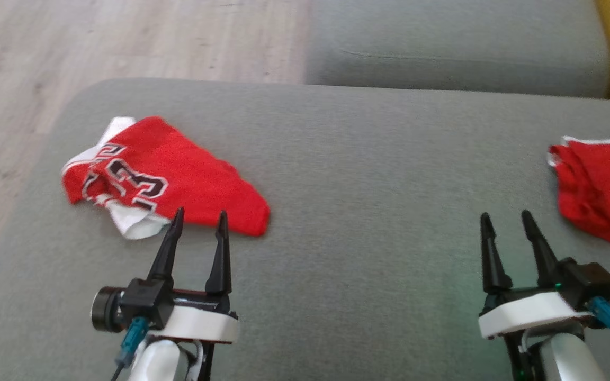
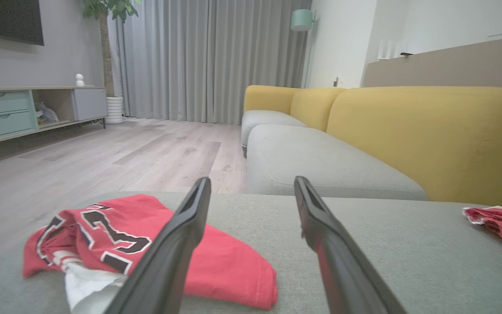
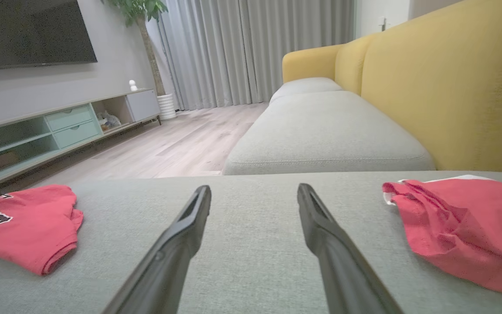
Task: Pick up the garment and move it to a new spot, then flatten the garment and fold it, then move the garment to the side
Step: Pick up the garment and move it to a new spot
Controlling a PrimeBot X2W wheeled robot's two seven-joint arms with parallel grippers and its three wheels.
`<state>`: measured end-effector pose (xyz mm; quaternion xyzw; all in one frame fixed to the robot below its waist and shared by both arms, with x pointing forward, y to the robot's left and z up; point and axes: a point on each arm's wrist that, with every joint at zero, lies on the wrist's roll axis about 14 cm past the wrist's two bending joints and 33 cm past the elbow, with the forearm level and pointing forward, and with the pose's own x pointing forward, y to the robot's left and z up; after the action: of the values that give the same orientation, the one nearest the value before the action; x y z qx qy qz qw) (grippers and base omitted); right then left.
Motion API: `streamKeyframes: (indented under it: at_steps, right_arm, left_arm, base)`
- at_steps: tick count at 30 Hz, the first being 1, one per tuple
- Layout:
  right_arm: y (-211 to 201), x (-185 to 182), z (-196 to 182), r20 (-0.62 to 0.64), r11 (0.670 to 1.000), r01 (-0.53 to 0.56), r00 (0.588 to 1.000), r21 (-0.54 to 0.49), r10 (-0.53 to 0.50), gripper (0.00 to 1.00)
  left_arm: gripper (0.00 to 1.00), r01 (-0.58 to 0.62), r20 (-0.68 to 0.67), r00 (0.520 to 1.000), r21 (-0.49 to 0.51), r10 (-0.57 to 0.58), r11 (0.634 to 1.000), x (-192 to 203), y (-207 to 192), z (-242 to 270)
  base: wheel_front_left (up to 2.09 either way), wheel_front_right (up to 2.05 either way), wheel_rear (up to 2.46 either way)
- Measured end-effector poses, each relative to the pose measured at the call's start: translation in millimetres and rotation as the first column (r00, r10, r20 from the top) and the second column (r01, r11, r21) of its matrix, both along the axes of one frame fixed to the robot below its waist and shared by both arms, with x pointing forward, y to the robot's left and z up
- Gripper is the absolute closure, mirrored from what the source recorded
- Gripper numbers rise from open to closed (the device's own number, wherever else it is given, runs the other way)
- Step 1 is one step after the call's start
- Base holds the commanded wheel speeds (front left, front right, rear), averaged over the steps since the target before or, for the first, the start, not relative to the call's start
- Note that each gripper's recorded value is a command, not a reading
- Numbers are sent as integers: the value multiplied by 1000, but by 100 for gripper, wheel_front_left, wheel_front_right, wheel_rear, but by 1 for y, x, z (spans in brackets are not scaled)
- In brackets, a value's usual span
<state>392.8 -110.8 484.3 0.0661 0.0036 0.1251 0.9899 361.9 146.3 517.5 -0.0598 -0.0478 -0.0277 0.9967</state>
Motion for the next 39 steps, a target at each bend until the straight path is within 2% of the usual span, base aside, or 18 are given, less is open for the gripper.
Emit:
streamKeyframes:
  at_steps: [6,12,21,26,31,35,39]
  right_arm:
    - [43,2,1,2,992,-124,992,6,124,0]
    - [83,2,1,-2,971,-238,971,13,238,0]
    - [94,2,-5,-20,964,-266,964,24,267,0]
    - [87,5,-16,-46,968,-247,967,33,249,0]
    - [78,11,-30,-84,975,-216,972,42,219,0]
    - [70,20,-36,-96,980,-190,976,50,195,0]
    - [62,28,-40,-99,985,-162,981,54,167,0]
  left_arm:
    - [0,-93,5,996,1,93,996,-13,30,2]
    - [0,-196,0,981,6,196,981,-33,62,0]
    - [0,-230,-26,973,21,230,973,-39,74,-9]
    - [0,-162,-84,982,78,168,984,-25,70,-26]
    - [0,-17,-263,962,189,67,982,7,70,-55]
    - [0,127,-392,920,231,-28,965,30,52,-75]
    - [0,265,-502,858,254,-107,930,36,29,-101]
  base:
    - [0,0,0]
    - [0,0,0]
    - [0,0,0]
    - [0,0,0]
    - [0,0,0]
    - [0,0,0]
    - [0,0,0]
